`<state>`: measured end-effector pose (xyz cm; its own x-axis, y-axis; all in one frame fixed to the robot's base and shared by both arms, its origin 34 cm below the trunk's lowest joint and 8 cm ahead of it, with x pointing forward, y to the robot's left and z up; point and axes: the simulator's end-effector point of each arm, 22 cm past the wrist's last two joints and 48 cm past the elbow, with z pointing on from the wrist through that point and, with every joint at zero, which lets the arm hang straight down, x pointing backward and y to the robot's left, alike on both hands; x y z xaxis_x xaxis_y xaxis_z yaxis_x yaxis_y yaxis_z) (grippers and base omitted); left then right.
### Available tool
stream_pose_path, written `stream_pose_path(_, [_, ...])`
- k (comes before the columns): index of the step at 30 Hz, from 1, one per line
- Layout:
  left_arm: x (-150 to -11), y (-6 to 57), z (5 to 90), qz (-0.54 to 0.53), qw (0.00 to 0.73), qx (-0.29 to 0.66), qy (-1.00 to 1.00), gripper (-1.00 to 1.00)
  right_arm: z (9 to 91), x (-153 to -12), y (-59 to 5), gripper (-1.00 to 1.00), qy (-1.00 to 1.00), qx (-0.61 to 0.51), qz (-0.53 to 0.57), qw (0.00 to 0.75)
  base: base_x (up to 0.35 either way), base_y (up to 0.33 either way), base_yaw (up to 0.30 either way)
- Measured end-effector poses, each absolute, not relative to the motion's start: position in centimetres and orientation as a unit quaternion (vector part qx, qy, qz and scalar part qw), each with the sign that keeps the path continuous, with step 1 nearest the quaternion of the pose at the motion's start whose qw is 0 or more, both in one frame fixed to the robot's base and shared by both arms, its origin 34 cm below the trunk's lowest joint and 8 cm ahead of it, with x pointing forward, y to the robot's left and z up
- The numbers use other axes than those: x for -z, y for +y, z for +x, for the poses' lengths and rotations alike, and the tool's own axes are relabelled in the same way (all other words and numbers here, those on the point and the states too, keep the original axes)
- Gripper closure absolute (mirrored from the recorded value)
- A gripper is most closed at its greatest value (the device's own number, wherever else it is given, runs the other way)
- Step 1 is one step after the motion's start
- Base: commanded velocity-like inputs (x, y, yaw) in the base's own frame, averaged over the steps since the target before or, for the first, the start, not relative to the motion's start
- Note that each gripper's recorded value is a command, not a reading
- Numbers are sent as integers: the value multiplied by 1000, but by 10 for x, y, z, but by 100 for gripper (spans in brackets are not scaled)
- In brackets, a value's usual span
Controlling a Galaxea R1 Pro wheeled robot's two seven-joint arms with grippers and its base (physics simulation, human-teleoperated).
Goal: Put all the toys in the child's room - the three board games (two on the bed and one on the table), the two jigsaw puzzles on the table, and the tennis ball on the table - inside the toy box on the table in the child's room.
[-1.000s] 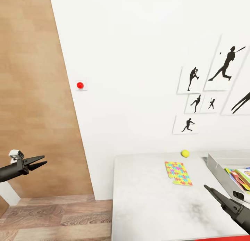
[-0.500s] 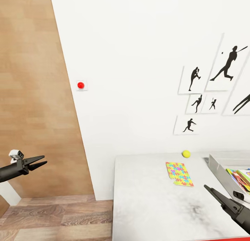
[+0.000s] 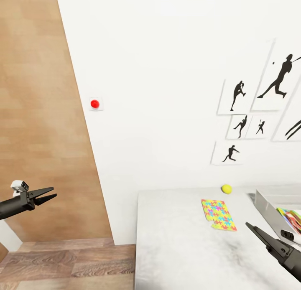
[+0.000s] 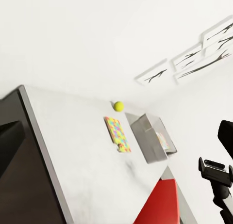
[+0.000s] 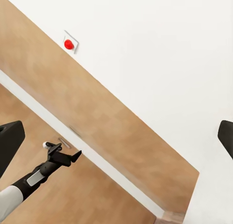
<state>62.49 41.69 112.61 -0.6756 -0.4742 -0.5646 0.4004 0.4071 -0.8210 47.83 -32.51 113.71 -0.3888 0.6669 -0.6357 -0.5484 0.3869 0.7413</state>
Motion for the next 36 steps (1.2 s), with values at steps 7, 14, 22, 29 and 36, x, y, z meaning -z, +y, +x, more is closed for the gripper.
stream_pose_path(7, [-1126, 417, 625, -25, 402, 544, 736, -100, 478, -1137, -325, -100, 625, -552, 47, 551, 96, 0, 0])
stream_pose_path(14, [-1126, 417, 625, -25, 402, 544, 736, -100, 478, -1137, -325, -100, 625, -551, 48, 551, 44, 0, 0])
stream_pose_path(22, [-1126, 417, 625, -25, 402, 544, 736, -100, 479, -1136, -325, -100, 625, -551, 48, 550, 5, 0, 0])
stream_pose_path(29, [-1126, 417, 625, -25, 402, 544, 736, -100, 482, -1131, -324, -100, 635, -544, 53, 546, 0, 0, 0])
stream_pose_path(36, [-1126, 416, 625, -25, 402, 544, 736, -100, 494, -1105, -332, -100, 682, -514, 92, 512, 0, 0, 0])
